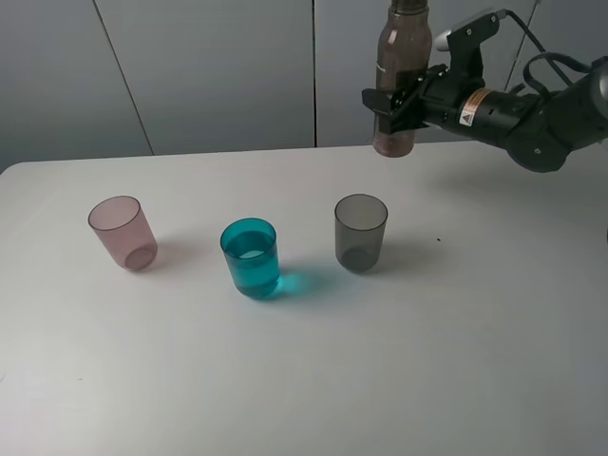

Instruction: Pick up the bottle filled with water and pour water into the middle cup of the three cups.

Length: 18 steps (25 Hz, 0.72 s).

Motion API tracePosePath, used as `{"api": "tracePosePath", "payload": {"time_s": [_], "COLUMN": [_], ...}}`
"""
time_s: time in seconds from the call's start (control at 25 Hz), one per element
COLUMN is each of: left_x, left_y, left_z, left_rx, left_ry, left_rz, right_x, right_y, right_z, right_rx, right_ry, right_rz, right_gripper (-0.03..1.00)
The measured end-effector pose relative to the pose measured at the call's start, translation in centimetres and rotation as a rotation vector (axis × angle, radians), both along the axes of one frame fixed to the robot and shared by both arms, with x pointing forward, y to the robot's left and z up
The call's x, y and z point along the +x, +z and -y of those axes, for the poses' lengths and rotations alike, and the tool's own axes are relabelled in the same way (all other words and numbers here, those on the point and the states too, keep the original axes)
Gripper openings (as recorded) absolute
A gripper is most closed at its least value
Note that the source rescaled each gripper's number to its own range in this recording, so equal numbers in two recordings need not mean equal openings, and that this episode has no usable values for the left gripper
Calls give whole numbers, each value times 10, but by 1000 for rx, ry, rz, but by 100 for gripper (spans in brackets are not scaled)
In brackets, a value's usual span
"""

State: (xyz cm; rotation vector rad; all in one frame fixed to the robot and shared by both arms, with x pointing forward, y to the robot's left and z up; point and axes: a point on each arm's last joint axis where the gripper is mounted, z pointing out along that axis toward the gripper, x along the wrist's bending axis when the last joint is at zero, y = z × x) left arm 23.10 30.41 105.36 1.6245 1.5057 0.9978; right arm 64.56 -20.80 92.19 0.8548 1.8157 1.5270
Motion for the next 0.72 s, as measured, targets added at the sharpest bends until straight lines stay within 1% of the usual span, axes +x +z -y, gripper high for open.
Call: {"api": "tracePosePath", "payload": {"time_s": [0.16,0.32,0.44,0.56,0.72], "left_x": [0,0,0,0,0], "left_y": [0,0,0,0,0], "left_z": [0,0,0,0,0], "left_rx": [0,0,0,0,0], "left_ry": [0,0,0,0,0], "left_rz": [0,0,0,0,0], "right_x": [3,5,6,6,5], "right_y": [-21,-47,-61,-69,-79], "right_z": [13,18,20,21,21], "right_rx": [27,19,9,36,42], "right_ry": [-26,-57,-80,-99,-101], "right_rz": [-29,-80,-73,-62,-62], "right_gripper": [0,0,0,0,0]}}
